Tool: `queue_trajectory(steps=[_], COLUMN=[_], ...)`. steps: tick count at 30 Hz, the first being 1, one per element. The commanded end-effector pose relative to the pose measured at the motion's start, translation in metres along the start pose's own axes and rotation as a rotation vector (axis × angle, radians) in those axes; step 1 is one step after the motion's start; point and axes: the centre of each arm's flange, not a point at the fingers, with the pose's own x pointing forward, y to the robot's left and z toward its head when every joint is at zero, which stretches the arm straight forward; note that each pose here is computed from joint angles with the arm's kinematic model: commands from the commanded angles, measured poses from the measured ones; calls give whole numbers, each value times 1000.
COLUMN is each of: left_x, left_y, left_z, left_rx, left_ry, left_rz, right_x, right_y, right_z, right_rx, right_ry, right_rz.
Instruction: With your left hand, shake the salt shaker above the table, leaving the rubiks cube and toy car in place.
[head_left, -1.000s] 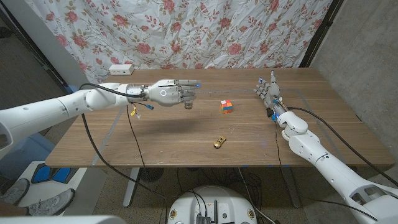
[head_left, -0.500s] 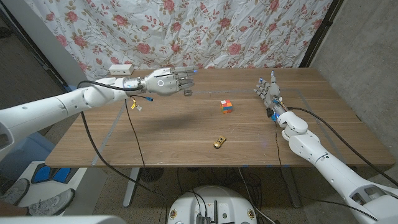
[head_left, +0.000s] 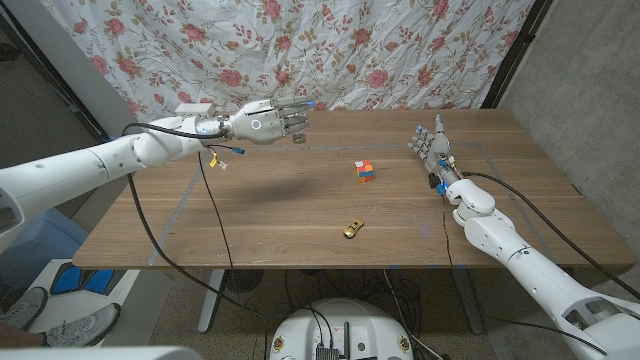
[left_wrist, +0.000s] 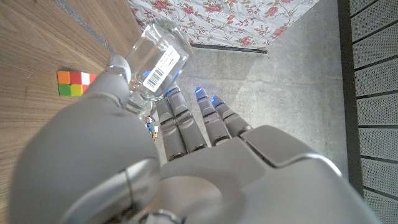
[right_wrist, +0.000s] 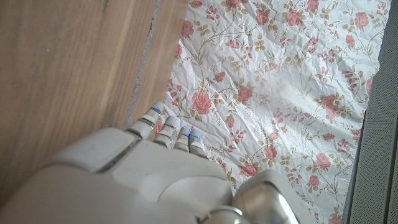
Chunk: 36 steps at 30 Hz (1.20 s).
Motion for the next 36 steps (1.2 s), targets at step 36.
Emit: queue_trajectory(steps=[36], left_x=[9], left_y=[-1], left_z=[74], left_rx=[-50], left_ry=[-10], left_rz=[3], right_x=[0], right_y=[0], right_z=[0], right_rx=[0], right_ry=[0], right_rz=[0])
